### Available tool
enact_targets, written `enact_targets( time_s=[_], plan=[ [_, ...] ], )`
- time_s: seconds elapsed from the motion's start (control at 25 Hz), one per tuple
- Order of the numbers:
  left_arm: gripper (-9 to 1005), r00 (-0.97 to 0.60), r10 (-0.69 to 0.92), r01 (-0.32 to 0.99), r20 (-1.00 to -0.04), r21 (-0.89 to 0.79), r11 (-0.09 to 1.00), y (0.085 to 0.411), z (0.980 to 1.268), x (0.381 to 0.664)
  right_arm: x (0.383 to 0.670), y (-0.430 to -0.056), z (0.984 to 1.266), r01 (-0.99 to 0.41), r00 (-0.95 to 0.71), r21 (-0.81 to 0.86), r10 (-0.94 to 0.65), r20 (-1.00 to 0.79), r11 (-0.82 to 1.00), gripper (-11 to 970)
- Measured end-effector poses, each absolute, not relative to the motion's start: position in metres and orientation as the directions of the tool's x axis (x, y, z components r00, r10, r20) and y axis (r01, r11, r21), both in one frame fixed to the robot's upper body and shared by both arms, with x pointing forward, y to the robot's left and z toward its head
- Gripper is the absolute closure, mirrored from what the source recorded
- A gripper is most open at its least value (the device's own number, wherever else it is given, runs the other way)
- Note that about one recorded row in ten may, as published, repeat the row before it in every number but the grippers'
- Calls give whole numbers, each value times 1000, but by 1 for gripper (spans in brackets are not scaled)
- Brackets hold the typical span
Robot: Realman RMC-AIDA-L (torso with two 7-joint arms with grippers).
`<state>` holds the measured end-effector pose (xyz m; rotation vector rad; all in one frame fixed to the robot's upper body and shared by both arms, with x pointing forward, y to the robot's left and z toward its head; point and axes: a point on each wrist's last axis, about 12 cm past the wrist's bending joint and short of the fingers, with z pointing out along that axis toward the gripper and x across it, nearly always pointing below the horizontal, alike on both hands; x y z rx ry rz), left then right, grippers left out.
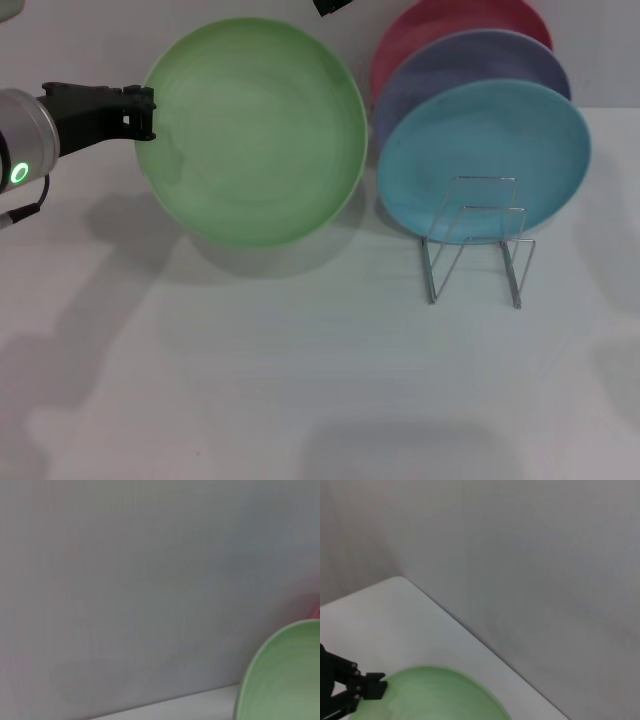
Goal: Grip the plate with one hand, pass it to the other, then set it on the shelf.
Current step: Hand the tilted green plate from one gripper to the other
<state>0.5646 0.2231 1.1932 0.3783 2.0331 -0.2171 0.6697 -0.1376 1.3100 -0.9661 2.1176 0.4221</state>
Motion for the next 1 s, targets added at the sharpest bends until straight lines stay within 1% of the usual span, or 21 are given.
enact_targets(
  time_s=[0.12, 0.56, 0.8, 1.0],
  plan=[
    [932, -433, 171, 358, -885, 5, 934, 222, 1193, 564, 672, -132, 1310, -752, -424, -29, -517, -744, 658, 130],
    [925, -421, 160, 334, -893, 12, 943, 230, 1176, 558, 676, -110, 1286, -762, -418, -67, -567, -710, 644, 129],
    [922, -421, 161, 338, -893, 10, 941, 228, 1174, 557, 678, -103, 1283, -763, -415, -66, -566, -713, 643, 136],
    [918, -423, 160, 343, -892, 5, 939, 227, 1173, 557, 680, -100, 1273, -759, -423, -67, -569, -705, 648, 144]
  ],
)
